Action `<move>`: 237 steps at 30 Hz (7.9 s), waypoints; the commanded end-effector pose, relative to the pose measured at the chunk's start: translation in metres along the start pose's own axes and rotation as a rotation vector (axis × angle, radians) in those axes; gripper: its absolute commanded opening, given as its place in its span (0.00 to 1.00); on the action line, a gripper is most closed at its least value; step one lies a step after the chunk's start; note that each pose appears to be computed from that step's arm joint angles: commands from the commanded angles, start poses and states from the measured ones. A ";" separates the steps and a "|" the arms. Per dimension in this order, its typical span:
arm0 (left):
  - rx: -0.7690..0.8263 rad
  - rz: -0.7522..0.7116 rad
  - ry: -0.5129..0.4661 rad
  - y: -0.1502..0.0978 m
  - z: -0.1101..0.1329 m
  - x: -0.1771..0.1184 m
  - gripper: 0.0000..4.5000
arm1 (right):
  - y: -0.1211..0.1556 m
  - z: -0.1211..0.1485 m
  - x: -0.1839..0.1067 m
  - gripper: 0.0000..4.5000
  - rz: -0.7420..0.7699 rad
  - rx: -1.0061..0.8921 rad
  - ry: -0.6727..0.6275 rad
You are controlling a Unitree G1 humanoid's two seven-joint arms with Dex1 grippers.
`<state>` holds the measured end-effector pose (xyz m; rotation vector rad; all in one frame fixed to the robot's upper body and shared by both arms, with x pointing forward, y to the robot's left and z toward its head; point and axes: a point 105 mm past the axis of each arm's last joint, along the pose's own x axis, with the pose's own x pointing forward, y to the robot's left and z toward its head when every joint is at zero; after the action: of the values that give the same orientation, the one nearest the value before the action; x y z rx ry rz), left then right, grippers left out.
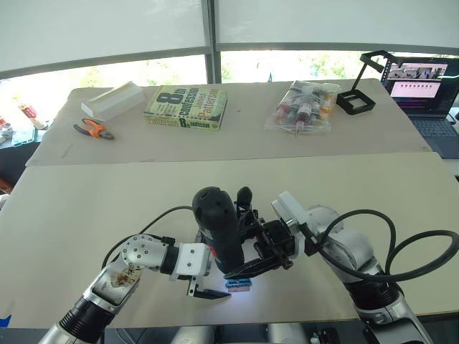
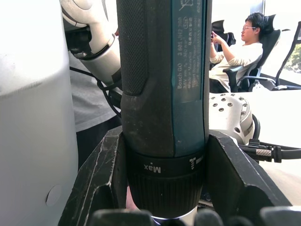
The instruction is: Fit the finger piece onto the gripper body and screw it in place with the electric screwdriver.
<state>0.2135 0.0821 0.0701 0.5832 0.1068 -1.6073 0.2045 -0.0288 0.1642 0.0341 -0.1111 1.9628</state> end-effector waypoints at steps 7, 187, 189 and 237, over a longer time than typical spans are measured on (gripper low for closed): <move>0.032 0.004 -0.014 0.003 0.006 0.000 1.00 | 0.004 0.013 0.004 0.42 0.035 -0.052 -0.029; -0.085 0.141 -0.066 0.006 0.019 -0.023 1.00 | 0.007 0.085 0.005 0.42 0.025 -0.110 -0.095; -0.106 0.168 -0.069 0.005 0.021 -0.026 1.00 | 0.007 0.091 0.004 0.42 0.024 -0.117 -0.089; -0.086 0.268 -0.131 0.103 0.000 0.033 1.00 | -0.006 0.119 -0.007 0.42 -0.077 -0.174 -0.036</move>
<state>0.3142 0.0423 0.0782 0.4223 0.0275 -1.4021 0.2188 -0.0429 0.2694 -0.0147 -0.2201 1.8442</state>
